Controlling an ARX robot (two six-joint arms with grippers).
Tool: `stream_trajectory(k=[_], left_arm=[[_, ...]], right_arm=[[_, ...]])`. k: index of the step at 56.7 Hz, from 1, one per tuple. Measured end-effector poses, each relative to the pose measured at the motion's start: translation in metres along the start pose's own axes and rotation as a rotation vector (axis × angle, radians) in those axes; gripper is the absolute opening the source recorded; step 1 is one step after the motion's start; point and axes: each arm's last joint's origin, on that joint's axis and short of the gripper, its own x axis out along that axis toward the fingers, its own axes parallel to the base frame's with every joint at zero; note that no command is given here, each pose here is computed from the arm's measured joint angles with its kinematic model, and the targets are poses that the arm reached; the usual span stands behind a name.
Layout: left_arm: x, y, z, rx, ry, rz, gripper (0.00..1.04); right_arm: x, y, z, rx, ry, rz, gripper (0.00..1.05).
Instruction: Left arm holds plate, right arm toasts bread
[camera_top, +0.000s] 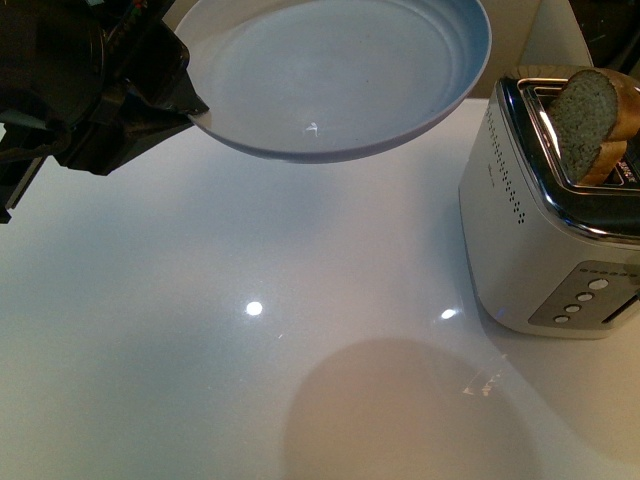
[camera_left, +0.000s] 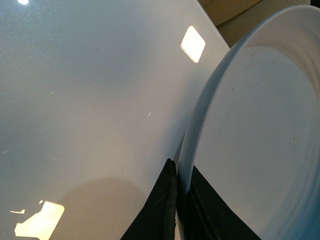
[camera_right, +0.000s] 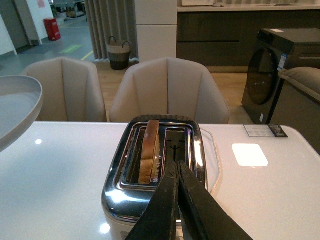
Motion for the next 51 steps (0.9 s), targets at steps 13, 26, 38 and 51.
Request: stream_trajectory(k=[13, 26, 38, 51], left_arm=[[0.0, 0.0, 0.0, 0.0, 0.0, 0.0, 0.03], [0.0, 0.0, 0.0, 0.0, 0.0, 0.0, 0.03], [0.0, 0.0, 0.0, 0.0, -0.002, 0.001, 0.03], [0.0, 0.0, 0.0, 0.0, 0.0, -0.001, 0.03]], right_arm=[[-0.006, 0.0, 0.0, 0.0, -0.001, 0.0, 0.02], [-0.011, 0.0, 0.0, 0.0, -0.001, 0.0, 0.02], [-0.022, 0.0, -0.003, 0.002, 0.008, 0.001, 0.02], [-0.023, 0.0, -0.003, 0.003, 0.005, 0.002, 0.05]])
